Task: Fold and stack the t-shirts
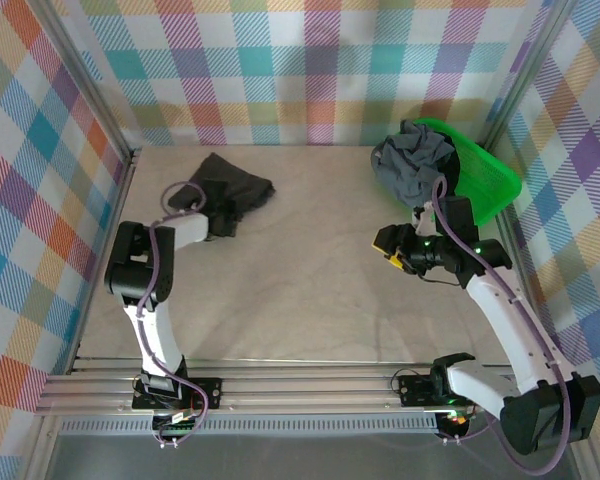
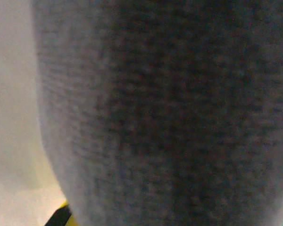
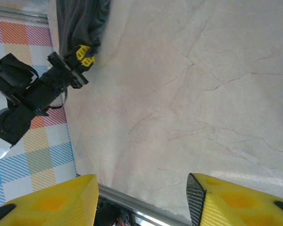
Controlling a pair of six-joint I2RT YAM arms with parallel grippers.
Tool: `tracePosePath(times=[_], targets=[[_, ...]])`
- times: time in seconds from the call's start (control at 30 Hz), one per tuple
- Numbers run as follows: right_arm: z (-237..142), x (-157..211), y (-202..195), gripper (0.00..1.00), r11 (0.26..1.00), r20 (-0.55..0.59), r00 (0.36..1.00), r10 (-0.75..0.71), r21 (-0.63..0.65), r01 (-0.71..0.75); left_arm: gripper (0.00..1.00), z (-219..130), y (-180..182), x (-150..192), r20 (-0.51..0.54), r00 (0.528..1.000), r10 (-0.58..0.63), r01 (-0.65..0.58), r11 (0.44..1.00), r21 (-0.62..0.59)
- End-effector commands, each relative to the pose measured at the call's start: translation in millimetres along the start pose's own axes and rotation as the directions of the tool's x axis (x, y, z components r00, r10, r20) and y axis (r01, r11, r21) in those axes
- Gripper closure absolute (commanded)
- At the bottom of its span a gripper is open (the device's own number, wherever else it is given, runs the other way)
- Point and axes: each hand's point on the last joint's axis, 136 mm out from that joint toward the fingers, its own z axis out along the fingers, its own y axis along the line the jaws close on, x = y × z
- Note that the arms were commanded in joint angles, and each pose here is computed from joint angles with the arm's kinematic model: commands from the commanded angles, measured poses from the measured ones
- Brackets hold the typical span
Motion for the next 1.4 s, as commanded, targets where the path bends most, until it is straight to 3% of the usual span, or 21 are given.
tracePosePath(times=[0.0, 0.13, 0.27, 0.57, 0.7, 0.73, 0.8, 0.9, 0.93, 0.97, 1.0, 1.03, 1.07, 1.17, 1.3, 1.37], targets=[[3, -8, 13, 0.47, 0.998, -0.003, 1.000, -0.031, -0.054, 0.031, 1.00, 5, -14, -41, 0.000, 0.995, 0.101, -0.101, 0.995, 0.000], [8, -16, 17, 0.47, 0.998, -0.003, 0.999, -0.031, -0.057, 0.031, 1.00, 20, -22, -88, 0.045, 0.998, 0.038, -0.038, 0.999, 0.007], [12, -20, 18, 0.48, 0.998, -0.009, 1.000, -0.024, -0.050, 0.024, 1.00, 34, -40, -110, 0.080, 0.996, -0.033, 0.029, 0.998, 0.048], [18, -23, 20, 0.47, 0.998, -0.029, 0.999, -0.023, -0.061, 0.021, 1.00, 57, -77, -89, 0.034, 0.998, -0.051, 0.047, 0.991, 0.125], [18, -24, 33, 0.47, 0.990, -0.033, 0.998, -0.057, -0.131, 0.052, 0.94, 58, -78, -84, 0.020, 0.999, -0.039, 0.036, 0.991, 0.125], [17, -25, 37, 0.47, 0.986, -0.025, 0.997, -0.071, -0.151, 0.066, 0.92, 56, -78, -83, 0.019, 0.999, -0.030, 0.028, 0.991, 0.129], [13, -27, 46, 0.46, 0.978, 0.000, 0.995, -0.098, -0.187, 0.096, 0.75, 47, -81, -80, 0.010, 1.000, 0.002, -0.004, 0.991, 0.135], [0, -34, 59, 0.44, 0.962, 0.082, 0.988, -0.134, -0.227, 0.150, 0.27, 10, -101, -69, -0.005, 0.991, 0.136, -0.133, 0.978, 0.159], [-4, -37, 62, 0.42, 0.959, 0.116, 0.983, -0.140, -0.231, 0.164, 0.11, -10, -110, -62, -0.002, 0.978, 0.208, -0.205, 0.963, 0.174], [-8, -39, 64, 0.40, 0.958, 0.143, 0.979, -0.142, -0.227, 0.173, 0.01, -27, -116, -56, -0.001, 0.966, 0.260, -0.256, 0.949, 0.185], [-13, -42, 65, 0.36, 0.959, 0.170, 0.975, -0.142, -0.220, 0.178, 0.00, -47, -117, -50, -0.004, 0.949, 0.316, -0.311, 0.934, 0.176], [-17, -45, 65, 0.05, 0.961, 0.194, 0.971, -0.140, -0.209, 0.181, 0.00, -65, -113, -42, -0.019, 0.929, 0.370, -0.364, 0.920, 0.143], [-19, -46, 64, 0.00, 0.964, 0.209, 0.968, -0.137, -0.196, 0.178, 0.00, -82, -110, -36, -0.026, 0.908, 0.418, -0.412, 0.903, 0.122], [-27, -52, 50, 0.00, 0.984, 0.252, 0.961, -0.116, -0.104, 0.146, 0.00, -145, -91, -27, 0.015, 0.804, 0.595, -0.594, 0.804, -0.015], [-46, -64, 19, 0.00, 0.983, 0.346, 0.923, -0.168, 0.123, 0.133, 0.00, -215, -58, -30, 0.094, 0.603, 0.792, -0.756, 0.605, -0.250], [-56, -73, 5, 0.00, 0.962, 0.397, 0.888, -0.232, 0.227, 0.150, 0.00, -232, -34, -40, 0.102, 0.569, 0.816, -0.757, 0.568, -0.321]])
